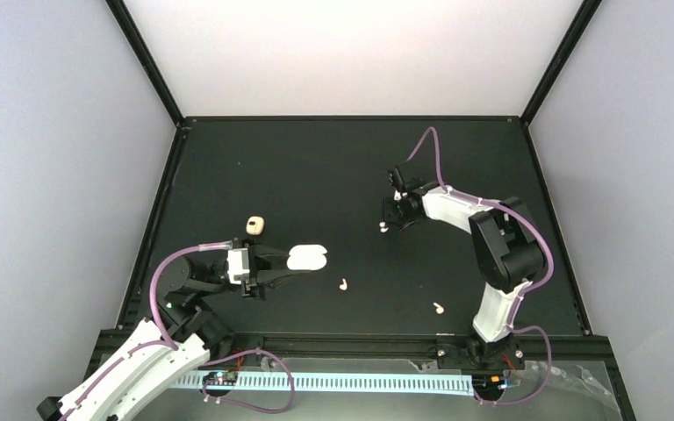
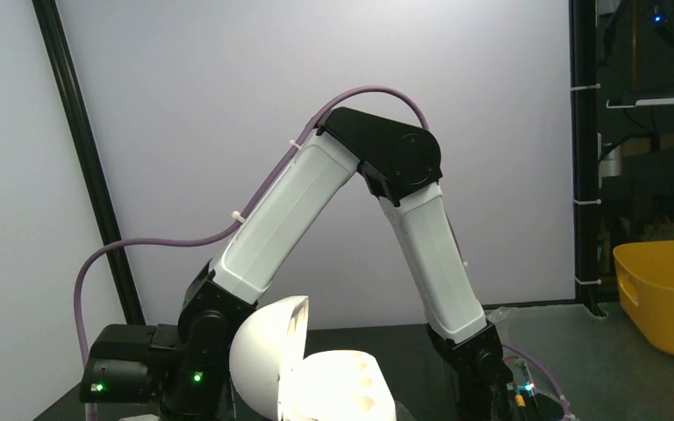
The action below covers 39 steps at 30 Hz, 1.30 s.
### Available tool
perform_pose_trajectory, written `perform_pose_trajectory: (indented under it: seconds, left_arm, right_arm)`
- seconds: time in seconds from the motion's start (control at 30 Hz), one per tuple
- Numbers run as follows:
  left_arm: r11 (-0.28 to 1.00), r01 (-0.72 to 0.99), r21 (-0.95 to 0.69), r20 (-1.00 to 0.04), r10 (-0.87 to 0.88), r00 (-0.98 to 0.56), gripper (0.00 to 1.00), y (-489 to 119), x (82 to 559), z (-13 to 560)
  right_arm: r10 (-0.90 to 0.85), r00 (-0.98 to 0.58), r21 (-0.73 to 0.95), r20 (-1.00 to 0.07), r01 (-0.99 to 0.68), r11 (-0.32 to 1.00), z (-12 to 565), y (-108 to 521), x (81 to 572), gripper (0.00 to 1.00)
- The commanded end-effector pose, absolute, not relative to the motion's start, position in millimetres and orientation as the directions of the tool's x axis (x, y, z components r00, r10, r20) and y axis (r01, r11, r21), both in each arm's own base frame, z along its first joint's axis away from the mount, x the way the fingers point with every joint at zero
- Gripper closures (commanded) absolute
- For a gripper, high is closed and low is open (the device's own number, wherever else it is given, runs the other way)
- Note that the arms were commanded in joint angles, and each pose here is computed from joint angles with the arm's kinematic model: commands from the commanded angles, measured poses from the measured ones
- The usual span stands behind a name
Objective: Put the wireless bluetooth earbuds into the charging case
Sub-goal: Pick up the earbud from the center of the board.
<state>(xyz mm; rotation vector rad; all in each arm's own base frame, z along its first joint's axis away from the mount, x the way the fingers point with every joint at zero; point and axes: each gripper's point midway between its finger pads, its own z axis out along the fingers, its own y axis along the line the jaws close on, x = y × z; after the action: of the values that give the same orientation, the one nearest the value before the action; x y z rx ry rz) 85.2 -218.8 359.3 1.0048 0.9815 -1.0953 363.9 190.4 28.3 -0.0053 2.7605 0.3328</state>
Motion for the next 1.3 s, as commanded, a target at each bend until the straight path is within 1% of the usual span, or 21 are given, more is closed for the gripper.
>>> perform_pose_trajectory:
  seconds: [0.0,0.4,0.77,1.0,1.07,1.27]
  left_arm:
    - [0.141,0.977,0.161,-0.951,-0.242,0.191,0.99,-219,80,365]
    - [0.141,0.976,0.164,-0.95,-0.244,0.195,0.98,-218,80,365]
    - [0.141,0.977,0.162,-0.95,-0.244,0.193,0.98,-218,80,365]
    - [0.138,0.978,0.159,-0.951,-0.243,0.189,0.99,-219,80,365]
    - [0.138,0.978,0.159,-0.951,-0.244,0.189,0.98,-219,80,365]
    - [0.137,0.978,0.157,-0.952,-0.242,0.187,0.98,-219,80,364]
  right_arm:
    - [0.002,-0.94,0.207,-0.34,-0.073,0.976,22,198,362,0.7]
    - [-0.031,-0.939,0.211,-0.343,-0.109,0.971,25,215,359,0.74]
    - [-0.047,-0.934,0.221,-0.353,-0.132,0.966,30,227,357,0.84]
    - [-0.044,-0.929,0.217,-0.367,-0.132,0.967,34,227,359,0.94]
    - [-0.043,-0.926,0.217,-0.374,-0.132,0.967,37,227,361,0.98]
    - [-0.03,-0.911,0.222,-0.411,-0.132,0.966,53,226,363,0.99]
